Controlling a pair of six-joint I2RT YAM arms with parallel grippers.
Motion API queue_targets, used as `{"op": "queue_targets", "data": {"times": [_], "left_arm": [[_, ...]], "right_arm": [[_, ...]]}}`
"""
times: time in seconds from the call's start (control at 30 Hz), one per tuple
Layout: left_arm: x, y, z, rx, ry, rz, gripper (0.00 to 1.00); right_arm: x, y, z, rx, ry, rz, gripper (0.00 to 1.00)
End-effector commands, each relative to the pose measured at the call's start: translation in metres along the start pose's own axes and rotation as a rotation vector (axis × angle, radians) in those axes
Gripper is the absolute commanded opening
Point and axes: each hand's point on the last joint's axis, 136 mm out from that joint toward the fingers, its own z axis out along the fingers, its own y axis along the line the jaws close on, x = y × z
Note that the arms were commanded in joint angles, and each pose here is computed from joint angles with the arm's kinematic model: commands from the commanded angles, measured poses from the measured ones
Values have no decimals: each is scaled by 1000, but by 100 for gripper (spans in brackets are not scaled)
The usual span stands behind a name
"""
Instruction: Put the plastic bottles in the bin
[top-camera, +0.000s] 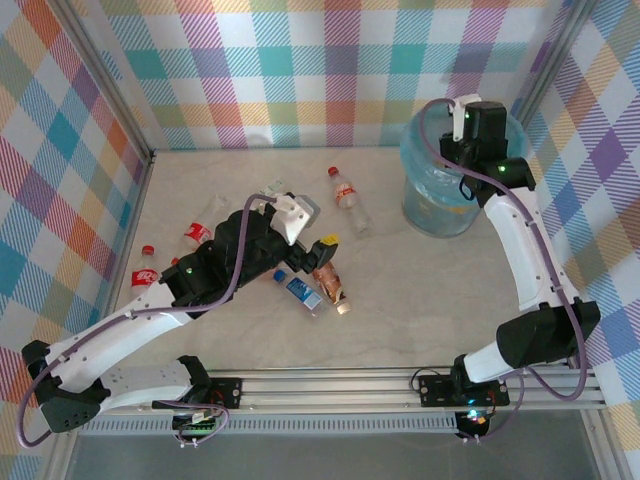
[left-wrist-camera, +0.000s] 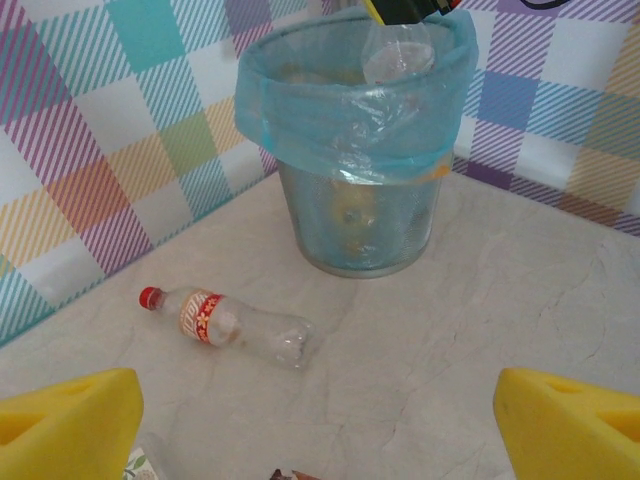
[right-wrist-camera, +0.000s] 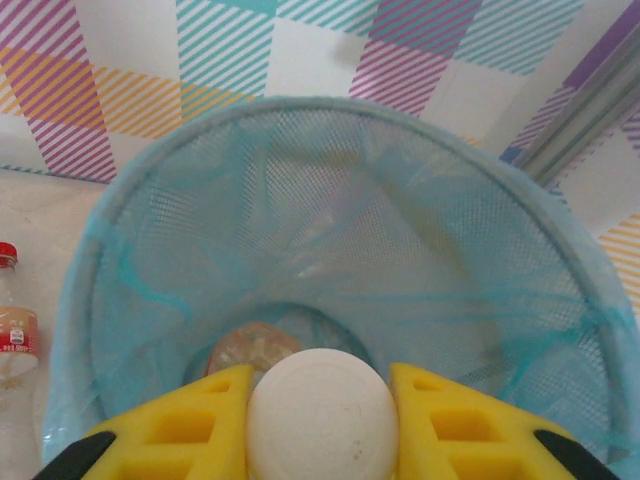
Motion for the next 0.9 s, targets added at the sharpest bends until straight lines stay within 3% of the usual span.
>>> {"op": "queue_targets", "data": {"times": [0.0, 0.13, 0.23, 0.27, 0.4, 0.6, 0.87], "left_arm": [[1, -6, 1, 22, -7, -30, 91], [2, -7, 5, 19, -1, -35, 90], [3, -8, 7, 23, 5, -37, 90], [3, -8, 8, 24, 8, -38, 90], [4, -8, 9, 21, 15, -37, 90], [5, -7, 11, 15, 19, -42, 90], [8, 4, 10, -50, 30, -62, 90]], "right_arm": [[2, -6, -4, -18, -19, 77, 13], [17, -5, 12, -55, 10, 97, 26], [29, -5, 22, -63, 48, 141, 47], [32, -5, 24, -62, 59, 144, 49], [37, -4, 28, -64, 77, 149, 54], [34, -3, 23, -80, 72, 166, 55], [19, -2, -7, -127, 30, 219, 57]]}}
